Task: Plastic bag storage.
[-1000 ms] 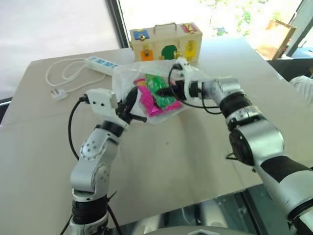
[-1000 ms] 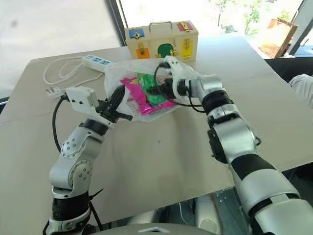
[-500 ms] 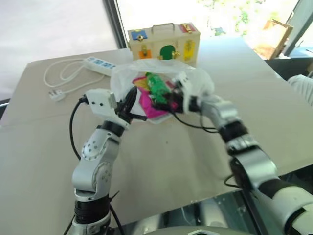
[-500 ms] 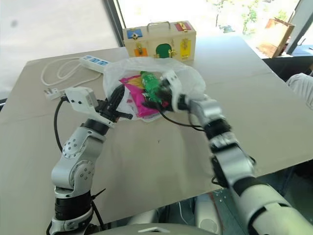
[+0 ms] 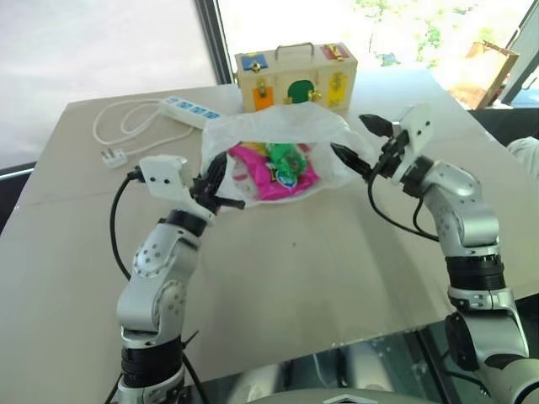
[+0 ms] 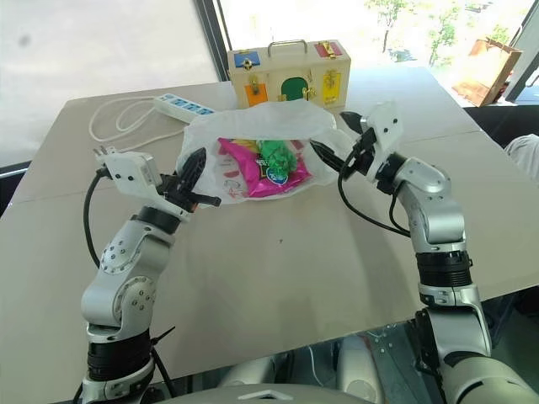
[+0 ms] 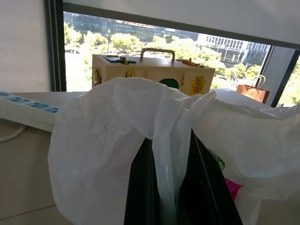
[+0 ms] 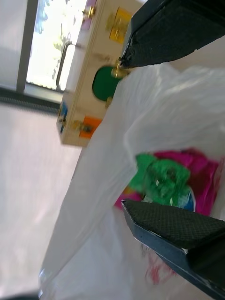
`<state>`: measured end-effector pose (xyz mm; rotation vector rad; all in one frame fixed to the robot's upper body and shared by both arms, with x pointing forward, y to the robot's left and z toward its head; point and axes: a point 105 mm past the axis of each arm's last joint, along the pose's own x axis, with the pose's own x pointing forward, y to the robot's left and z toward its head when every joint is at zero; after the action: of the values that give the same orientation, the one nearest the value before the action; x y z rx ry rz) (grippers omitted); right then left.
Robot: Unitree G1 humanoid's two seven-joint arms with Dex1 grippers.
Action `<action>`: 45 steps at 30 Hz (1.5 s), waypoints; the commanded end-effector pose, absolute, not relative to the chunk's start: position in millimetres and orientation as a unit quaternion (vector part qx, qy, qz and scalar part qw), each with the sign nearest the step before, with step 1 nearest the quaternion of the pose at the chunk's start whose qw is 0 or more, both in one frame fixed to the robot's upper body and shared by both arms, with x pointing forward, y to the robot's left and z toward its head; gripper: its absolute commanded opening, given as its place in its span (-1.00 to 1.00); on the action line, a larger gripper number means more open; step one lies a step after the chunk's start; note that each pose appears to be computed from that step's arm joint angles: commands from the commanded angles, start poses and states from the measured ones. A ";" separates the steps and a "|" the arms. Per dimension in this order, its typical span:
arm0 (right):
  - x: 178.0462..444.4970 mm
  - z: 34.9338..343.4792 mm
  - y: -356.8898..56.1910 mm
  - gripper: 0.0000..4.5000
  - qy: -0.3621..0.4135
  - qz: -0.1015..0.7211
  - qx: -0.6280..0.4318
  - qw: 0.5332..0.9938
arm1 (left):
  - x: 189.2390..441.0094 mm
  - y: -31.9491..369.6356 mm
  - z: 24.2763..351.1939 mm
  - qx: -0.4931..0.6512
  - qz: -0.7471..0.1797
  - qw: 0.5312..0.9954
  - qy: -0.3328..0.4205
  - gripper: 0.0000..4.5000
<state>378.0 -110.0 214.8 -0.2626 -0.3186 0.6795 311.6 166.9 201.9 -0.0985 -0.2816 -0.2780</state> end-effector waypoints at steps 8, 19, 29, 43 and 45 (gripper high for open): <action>388.9 146.4 -105.3 1.00 -0.036 0.320 -0.069 0.944 | 304.8 162.8 208.4 -0.030 -0.153 0.977 -0.147 -1.00; 397.0 182.3 -92.1 -0.29 -0.109 0.341 0.066 0.931 | 299.6 172.9 201.5 0.006 -0.166 0.979 -0.122 -1.00; 362.7 234.4 -92.5 -0.98 -0.090 0.501 0.206 0.836 | 340.1 184.5 283.6 -0.012 -0.267 0.954 -0.133 -1.00; 386.6 425.4 -156.0 -0.98 -0.303 0.456 0.423 0.722 | 432.0 193.8 426.2 -0.189 -0.294 0.913 -0.211 -1.00; 389.8 420.7 -150.6 -0.87 -0.293 0.460 0.397 0.738 | 439.1 192.9 415.4 -0.175 -0.278 0.922 -0.203 -1.00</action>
<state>401.9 -145.6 399.5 0.9668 -0.5526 0.9877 445.2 180.9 397.4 -0.4215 -0.3249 -0.6095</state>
